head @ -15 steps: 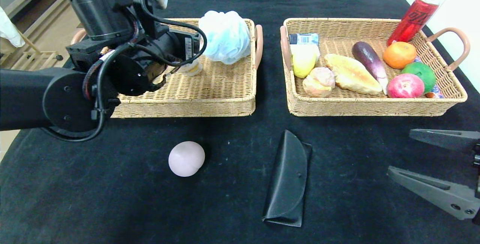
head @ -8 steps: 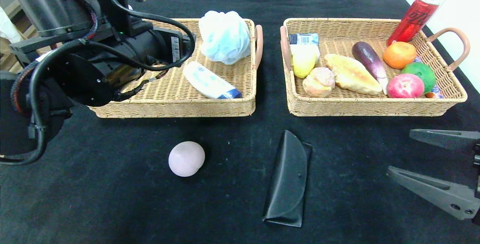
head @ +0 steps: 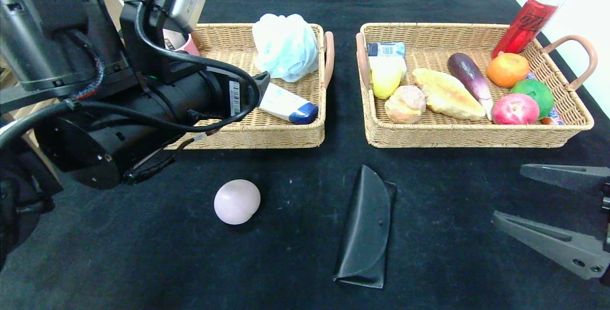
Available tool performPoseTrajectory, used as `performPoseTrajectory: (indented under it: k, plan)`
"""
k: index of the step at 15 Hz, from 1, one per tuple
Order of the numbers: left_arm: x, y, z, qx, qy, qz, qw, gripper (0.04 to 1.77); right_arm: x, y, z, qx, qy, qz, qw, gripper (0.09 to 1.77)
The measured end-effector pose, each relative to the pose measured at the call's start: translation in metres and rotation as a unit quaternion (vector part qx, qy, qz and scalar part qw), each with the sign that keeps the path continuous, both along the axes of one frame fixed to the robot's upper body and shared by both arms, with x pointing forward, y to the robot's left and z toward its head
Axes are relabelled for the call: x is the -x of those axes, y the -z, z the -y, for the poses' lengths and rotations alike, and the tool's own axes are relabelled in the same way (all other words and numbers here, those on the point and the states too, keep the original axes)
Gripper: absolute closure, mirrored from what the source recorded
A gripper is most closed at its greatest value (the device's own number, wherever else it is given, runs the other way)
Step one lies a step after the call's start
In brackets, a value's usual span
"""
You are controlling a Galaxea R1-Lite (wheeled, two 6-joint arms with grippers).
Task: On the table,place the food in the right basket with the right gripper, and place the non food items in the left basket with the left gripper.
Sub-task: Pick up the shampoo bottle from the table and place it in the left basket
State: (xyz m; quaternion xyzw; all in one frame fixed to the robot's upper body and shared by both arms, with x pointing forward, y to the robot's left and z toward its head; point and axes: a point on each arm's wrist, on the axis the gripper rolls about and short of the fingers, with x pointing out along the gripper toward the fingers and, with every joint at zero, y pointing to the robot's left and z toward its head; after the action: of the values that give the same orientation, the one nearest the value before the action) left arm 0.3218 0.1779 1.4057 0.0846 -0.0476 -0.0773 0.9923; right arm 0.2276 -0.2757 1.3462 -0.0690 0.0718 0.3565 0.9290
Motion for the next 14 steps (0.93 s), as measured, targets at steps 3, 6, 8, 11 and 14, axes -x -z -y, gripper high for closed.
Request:
performPoseTrajectory:
  k: [3,6,8,11,14]
  plan:
    - [0.013,0.01,0.015,0.028,0.04,-0.022,0.9986,0.11,0.0,0.0,0.0,0.0,0.0,0.001,1.0,0.15]
    - [0.025,0.023,0.03,0.021,0.076,-0.042,0.996,0.11,0.001,-0.001,0.0,-0.001,0.001,0.002,1.0,0.15]
    - [0.033,0.031,0.042,0.013,0.099,-0.054,0.9935,0.11,0.001,-0.001,0.0,-0.001,0.001,0.004,1.0,0.15]
    - [0.04,0.047,0.062,0.004,0.121,-0.074,0.9899,0.11,0.003,-0.004,0.001,-0.004,0.002,0.009,1.0,0.15]
    - [0.043,0.057,0.083,-0.008,0.138,-0.084,0.9868,0.1,0.009,-0.009,0.004,-0.011,0.002,0.024,1.0,0.15]
